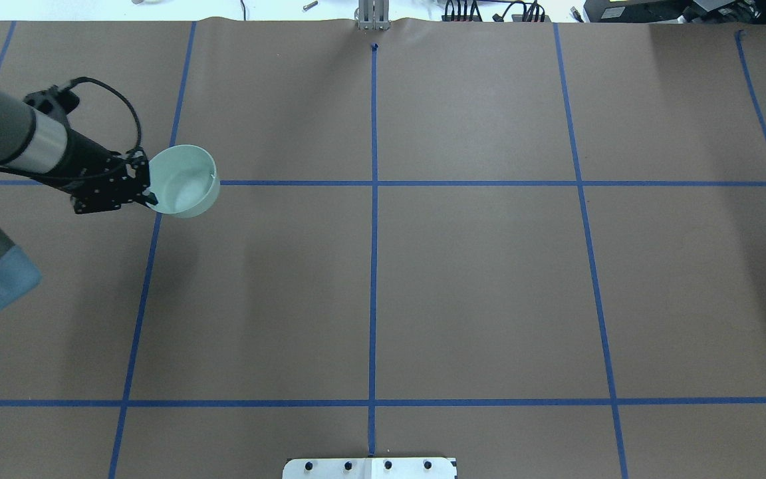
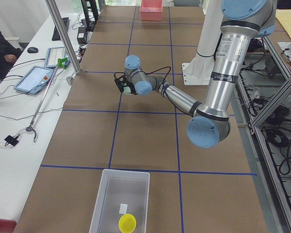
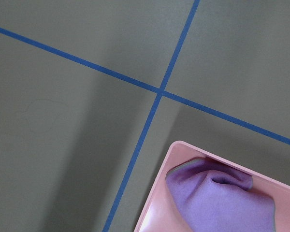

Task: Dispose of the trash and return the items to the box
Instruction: 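Lift the green bowl with the left gripper and carry it into the clear bin, then lower the green bowl into the clear bin and open the left gripper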

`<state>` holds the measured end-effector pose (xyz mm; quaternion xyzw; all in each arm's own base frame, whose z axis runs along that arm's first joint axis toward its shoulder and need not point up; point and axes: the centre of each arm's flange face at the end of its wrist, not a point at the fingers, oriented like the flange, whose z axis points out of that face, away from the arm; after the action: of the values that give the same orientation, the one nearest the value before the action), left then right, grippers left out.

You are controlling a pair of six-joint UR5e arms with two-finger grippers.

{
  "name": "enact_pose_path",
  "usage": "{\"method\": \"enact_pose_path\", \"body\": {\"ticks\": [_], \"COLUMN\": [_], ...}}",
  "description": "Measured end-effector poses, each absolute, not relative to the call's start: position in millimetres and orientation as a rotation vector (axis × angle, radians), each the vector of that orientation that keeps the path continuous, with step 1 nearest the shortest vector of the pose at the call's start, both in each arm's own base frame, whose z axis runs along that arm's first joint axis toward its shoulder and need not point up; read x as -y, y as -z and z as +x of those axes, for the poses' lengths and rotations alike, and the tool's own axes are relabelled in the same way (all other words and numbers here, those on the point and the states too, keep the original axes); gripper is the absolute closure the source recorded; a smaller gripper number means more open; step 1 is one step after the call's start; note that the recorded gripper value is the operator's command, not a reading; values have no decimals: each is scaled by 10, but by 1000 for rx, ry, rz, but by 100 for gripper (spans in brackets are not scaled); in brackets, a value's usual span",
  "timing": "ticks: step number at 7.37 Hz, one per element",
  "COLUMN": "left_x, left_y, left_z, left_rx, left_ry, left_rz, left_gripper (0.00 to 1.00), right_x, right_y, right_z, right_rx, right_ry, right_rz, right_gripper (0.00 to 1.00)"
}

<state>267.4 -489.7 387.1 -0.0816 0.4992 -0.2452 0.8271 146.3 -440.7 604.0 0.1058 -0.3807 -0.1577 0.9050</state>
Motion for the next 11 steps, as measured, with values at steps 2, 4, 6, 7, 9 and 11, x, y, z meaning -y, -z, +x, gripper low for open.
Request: {"method": "enact_pose_path", "body": {"ticks": [2,4,6,7,9,11], "left_x": [4880,4860,4863,4875,4870,4765], "left_y": [-4508,-5140,-5914,-6362,-7143,-7667], "left_z": [1638,679,-292,-678,-1116,-1184], "left_rx": [-1030,-970,-911,-890,-873,-871], "left_ry": [449,380,328,313,289,289], "left_rz": [-85,16,55,56,25,-8], "left_gripper": [100,100,100,100,100,100], "right_x": [4358,4397,4409,4419,4438,4445], "right_y": [-6021,-6018,-6033,-6035,-6039,-6028], "right_z": [1396,1233,1123,1071,985,950], "right_rx": [794,804,810,811,812,812], "right_ry": [249,146,126,122,109,104], "right_rz": [179,114,86,75,53,46], "right_gripper": [0,0,0,0,0,0]}}
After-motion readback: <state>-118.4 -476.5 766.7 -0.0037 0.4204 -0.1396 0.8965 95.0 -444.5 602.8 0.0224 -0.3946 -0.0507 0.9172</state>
